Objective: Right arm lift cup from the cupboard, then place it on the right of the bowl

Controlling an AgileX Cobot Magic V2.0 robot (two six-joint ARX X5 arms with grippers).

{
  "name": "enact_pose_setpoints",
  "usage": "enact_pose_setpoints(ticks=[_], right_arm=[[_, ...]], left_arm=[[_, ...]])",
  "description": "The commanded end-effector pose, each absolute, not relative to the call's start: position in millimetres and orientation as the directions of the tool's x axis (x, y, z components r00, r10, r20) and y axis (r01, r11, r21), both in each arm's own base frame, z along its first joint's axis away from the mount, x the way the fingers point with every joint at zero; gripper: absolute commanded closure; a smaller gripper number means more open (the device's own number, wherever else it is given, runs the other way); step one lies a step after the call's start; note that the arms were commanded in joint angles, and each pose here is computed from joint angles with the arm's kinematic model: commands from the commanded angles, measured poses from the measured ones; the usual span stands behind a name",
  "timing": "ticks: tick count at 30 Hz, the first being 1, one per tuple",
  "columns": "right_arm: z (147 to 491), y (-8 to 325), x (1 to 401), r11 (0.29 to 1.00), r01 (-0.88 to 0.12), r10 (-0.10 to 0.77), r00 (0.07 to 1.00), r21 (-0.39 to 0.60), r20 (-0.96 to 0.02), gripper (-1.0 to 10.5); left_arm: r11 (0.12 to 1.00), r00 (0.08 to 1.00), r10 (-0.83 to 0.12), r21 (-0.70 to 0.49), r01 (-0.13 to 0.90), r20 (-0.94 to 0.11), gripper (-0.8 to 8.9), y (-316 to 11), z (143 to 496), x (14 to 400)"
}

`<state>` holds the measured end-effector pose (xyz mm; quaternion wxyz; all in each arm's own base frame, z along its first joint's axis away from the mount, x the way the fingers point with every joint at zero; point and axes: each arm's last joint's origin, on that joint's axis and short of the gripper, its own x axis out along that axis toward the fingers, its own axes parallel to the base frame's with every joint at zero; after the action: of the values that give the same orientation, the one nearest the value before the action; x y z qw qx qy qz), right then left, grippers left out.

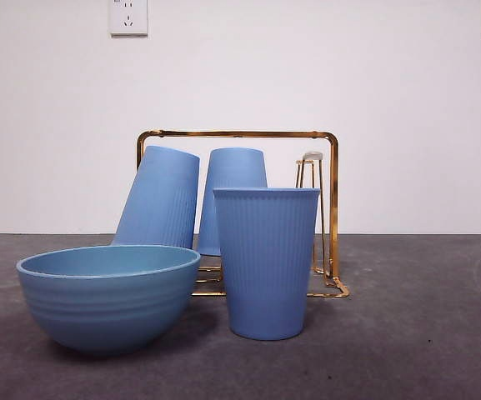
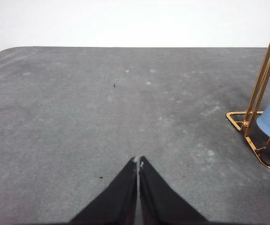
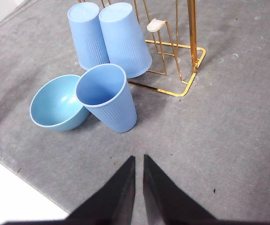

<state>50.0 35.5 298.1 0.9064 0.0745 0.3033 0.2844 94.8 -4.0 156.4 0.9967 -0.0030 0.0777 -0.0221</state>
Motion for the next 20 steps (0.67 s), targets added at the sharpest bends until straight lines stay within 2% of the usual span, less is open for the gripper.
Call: enact_pose_setpoints(ticks=[1, 3, 8, 12, 16, 20], right_arm=[[301.8, 35.9, 49.7, 0.821, -0.485, 0.569, 0.658, 0.302, -0.492, 9.2], [301.6, 35.7, 49.8, 0.822, -0.484, 0.567, 0.661, 0.3, -0.491, 9.2], [293.4, 27.7, 60.6, 0.907, -0.318, 0.415, 0.78, 0.276, -0.468, 9.2], [281.5, 21.1, 77.3, 0.934, -0.225, 0.301, 0.914, 0.277, -0.273, 9.2], [253.0, 11.6, 90.3, 0.958, -0.152, 0.179, 0.979, 0.245, -0.093, 9.2], [215.4, 3.6, 95.9, 0.98, -0.087, 0.093, 0.995, 0.178, -0.028, 9.2]], left_arm=[[0.999, 0.983, -0.046, 0.006, 0.048, -0.177, 8.08, -4.0, 149.5, 95.5], [0.999, 0.983, -0.046, 0.006, 0.048, -0.177, 8.08, -4.0, 149.5, 95.5], [0.999, 0.983, -0.046, 0.006, 0.048, -0.177, 8.08, -4.0, 149.5, 95.5], [0.999, 0.983, -0.046, 0.006, 0.048, -0.177, 8.08, -4.0, 149.5, 95.5], [0.999, 0.983, -0.046, 0.006, 0.048, -0.177, 8.08, -4.0, 149.5, 95.5], [0.999, 0.983, -0.046, 0.006, 0.048, -0.177, 8.08, -4.0, 149.5, 95.5]])
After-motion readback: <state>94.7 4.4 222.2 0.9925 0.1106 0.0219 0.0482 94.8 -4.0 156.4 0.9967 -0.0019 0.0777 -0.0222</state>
